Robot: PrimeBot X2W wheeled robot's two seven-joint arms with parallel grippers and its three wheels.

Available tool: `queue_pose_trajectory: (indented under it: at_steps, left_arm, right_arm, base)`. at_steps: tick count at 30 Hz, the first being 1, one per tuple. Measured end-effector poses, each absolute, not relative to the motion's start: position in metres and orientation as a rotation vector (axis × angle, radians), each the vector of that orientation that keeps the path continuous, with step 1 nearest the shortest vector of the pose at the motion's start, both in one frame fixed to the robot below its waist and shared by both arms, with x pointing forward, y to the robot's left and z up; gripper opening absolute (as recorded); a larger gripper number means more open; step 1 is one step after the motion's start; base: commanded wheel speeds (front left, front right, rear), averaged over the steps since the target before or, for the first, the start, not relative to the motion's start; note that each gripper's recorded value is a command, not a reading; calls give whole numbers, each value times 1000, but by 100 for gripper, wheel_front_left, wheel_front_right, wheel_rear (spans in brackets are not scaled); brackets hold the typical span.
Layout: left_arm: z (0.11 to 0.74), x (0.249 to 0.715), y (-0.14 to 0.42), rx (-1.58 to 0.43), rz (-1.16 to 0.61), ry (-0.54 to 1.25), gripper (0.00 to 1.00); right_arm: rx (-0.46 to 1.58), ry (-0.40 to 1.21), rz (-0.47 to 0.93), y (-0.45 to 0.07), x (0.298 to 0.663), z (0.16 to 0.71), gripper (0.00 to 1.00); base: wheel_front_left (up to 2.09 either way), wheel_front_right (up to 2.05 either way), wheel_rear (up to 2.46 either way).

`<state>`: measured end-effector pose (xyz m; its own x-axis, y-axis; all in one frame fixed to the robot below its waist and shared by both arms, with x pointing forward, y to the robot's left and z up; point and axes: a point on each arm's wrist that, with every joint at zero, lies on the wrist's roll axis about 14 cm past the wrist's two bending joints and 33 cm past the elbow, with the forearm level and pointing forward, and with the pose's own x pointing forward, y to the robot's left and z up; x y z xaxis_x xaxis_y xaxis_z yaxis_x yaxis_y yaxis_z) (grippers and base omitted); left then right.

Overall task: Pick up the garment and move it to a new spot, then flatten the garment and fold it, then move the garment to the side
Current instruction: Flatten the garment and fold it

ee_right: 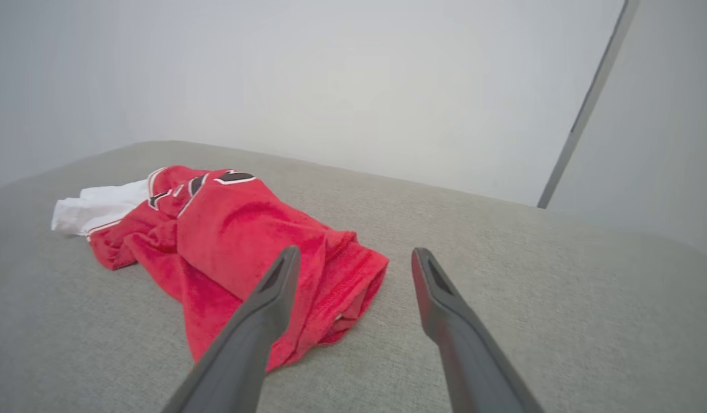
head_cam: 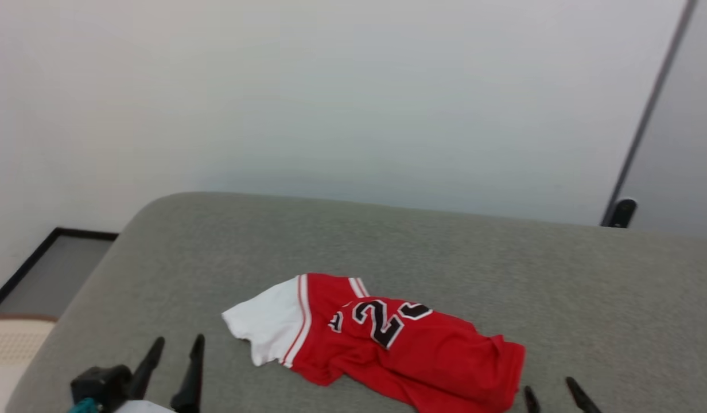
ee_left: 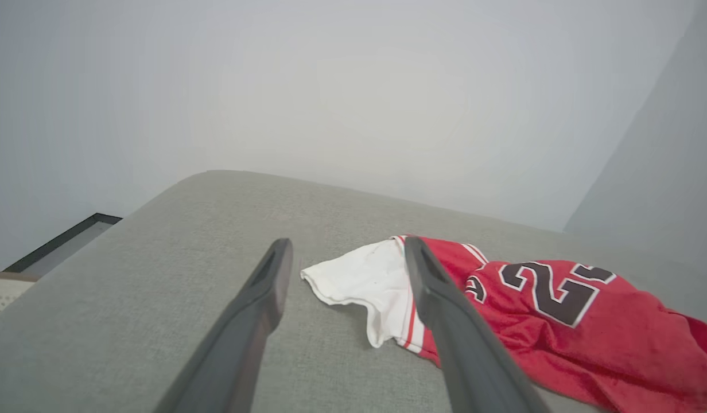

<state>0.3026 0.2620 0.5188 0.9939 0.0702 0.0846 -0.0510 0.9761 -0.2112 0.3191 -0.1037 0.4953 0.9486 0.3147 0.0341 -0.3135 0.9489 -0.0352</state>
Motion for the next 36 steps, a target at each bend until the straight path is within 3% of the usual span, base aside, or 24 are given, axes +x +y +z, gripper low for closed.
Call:
queue_pose_trajectory:
  at_steps: [6, 13, 26, 36]
  left_arm:
    - [514, 270, 315, -201, 259, -105, 100]
    - [513, 229, 351, -230, 401, -137, 100]
    - [494, 215, 340, -306, 444, -106, 100]
    - [485, 222, 331, -353, 446, -89, 100]
  right_arm:
    - [-33, -40, 466, -56, 325, 500, 100]
    - [-76, 89, 555, -27, 336, 485, 100]
    - [-220, 302, 676, 0, 389, 506, 100]
    - [-363, 705, 730, 7, 400, 462, 100]
  base:
    - [0, 0, 0]
    - [0, 0, 0]
    - [0, 0, 0]
    - [0, 0, 0]
